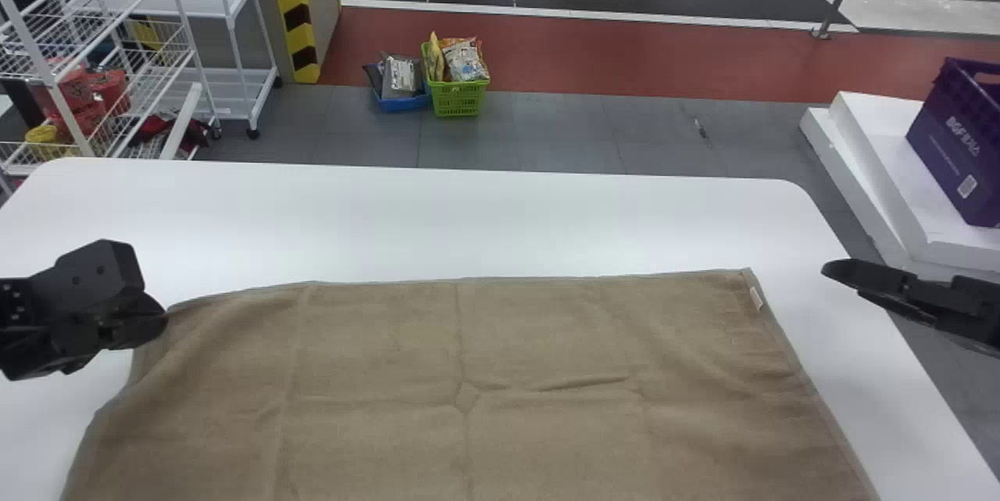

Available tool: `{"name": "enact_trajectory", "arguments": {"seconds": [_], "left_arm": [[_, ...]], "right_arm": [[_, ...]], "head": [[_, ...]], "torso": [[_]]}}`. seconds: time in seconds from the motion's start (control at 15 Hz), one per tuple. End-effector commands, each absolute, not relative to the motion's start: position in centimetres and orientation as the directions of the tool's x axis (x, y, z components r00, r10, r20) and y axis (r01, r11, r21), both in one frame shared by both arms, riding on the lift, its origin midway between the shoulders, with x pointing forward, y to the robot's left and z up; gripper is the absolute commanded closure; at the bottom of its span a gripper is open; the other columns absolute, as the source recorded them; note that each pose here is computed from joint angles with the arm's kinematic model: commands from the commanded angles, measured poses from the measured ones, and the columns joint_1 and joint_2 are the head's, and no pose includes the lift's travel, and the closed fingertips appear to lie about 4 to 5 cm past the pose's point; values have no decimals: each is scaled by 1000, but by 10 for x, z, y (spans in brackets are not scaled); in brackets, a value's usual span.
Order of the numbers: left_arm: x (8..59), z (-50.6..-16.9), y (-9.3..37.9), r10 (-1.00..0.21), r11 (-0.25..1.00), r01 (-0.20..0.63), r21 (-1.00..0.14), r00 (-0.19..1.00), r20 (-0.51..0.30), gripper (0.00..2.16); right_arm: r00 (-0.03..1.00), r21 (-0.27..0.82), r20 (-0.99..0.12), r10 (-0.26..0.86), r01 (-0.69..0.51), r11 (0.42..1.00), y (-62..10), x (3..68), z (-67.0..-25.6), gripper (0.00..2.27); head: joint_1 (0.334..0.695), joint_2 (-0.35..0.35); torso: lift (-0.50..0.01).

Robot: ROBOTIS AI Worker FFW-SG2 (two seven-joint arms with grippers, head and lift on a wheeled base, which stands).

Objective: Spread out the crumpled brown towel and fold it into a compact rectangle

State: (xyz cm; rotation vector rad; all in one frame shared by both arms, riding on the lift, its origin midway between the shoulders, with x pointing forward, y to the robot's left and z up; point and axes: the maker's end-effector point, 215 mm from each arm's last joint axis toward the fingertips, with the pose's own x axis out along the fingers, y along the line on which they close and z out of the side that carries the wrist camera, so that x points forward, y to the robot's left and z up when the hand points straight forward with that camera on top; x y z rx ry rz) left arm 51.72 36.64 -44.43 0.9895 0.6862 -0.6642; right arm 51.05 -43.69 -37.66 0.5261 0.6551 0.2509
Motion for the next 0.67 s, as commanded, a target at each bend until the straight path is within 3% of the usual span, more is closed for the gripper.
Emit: {"name": "enact_trajectory", "arguments": {"seconds": [0.0,0.6], "left_arm": [[518,-445,362,-192,383,768,513,610,-769,1058],[510,-453,364,-194,386,774,502,600,-777,1062]], "right_arm": [[758,514,-543,362,-41,857,-436,527,-390,194],[719,423,-608,337,-66,904,-421,562,-424,286]], "head": [[695,-76],[695,-64]], "torso": [[-127],[-127]]}}
